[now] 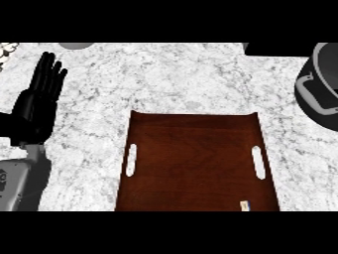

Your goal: Pick the cupcake from the tray and place it in the pot

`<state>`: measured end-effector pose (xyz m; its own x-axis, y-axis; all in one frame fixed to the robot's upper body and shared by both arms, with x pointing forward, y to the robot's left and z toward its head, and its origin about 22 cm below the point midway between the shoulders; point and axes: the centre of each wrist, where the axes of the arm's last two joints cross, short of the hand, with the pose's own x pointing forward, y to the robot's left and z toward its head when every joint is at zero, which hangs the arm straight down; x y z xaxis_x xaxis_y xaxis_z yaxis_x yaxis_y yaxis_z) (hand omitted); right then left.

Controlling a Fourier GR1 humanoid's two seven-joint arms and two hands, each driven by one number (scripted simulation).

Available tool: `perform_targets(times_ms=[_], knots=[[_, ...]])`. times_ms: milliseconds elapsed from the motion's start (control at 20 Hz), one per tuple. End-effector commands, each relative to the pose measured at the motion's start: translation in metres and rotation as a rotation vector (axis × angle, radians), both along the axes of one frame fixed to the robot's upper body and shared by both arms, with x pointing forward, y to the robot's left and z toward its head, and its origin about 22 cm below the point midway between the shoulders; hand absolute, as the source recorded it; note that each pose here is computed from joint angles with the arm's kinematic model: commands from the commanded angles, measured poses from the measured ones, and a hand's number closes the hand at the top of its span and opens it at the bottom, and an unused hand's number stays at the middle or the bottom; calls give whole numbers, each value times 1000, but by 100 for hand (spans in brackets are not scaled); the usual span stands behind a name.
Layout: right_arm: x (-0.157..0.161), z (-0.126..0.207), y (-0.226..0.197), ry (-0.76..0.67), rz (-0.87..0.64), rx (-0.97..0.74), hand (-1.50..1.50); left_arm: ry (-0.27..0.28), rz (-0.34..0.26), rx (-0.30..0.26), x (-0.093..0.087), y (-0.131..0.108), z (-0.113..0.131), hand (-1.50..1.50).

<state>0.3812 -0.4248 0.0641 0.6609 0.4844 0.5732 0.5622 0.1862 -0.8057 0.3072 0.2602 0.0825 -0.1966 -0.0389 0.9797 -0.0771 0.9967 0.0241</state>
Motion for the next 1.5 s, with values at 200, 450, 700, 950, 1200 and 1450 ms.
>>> perform_targets(times_ms=[200, 450, 700, 950, 1200, 1450], knots=[[8, 18, 6, -321, -30, 63, -150, -7, 2, -5, -15, -2, 6, 0], [-11, 17, -12, -490, -69, 131, -150, 6, 28, 1, -4, 18, 5, 0], [-37, 3, -31, -610, -125, 93, -150, 2, 20, -5, -11, 2, 8, 0], [-83, 12, -64, -709, -103, 97, -150, 24, 22, 3, -16, 14, 9, 0], [-136, -1, -82, -715, -121, 88, -150, 11, 43, 4, 0, 17, -2, 0], [-173, -15, -81, -734, -138, 74, -150, -5, 8, -6, -8, -6, -11, 0]])
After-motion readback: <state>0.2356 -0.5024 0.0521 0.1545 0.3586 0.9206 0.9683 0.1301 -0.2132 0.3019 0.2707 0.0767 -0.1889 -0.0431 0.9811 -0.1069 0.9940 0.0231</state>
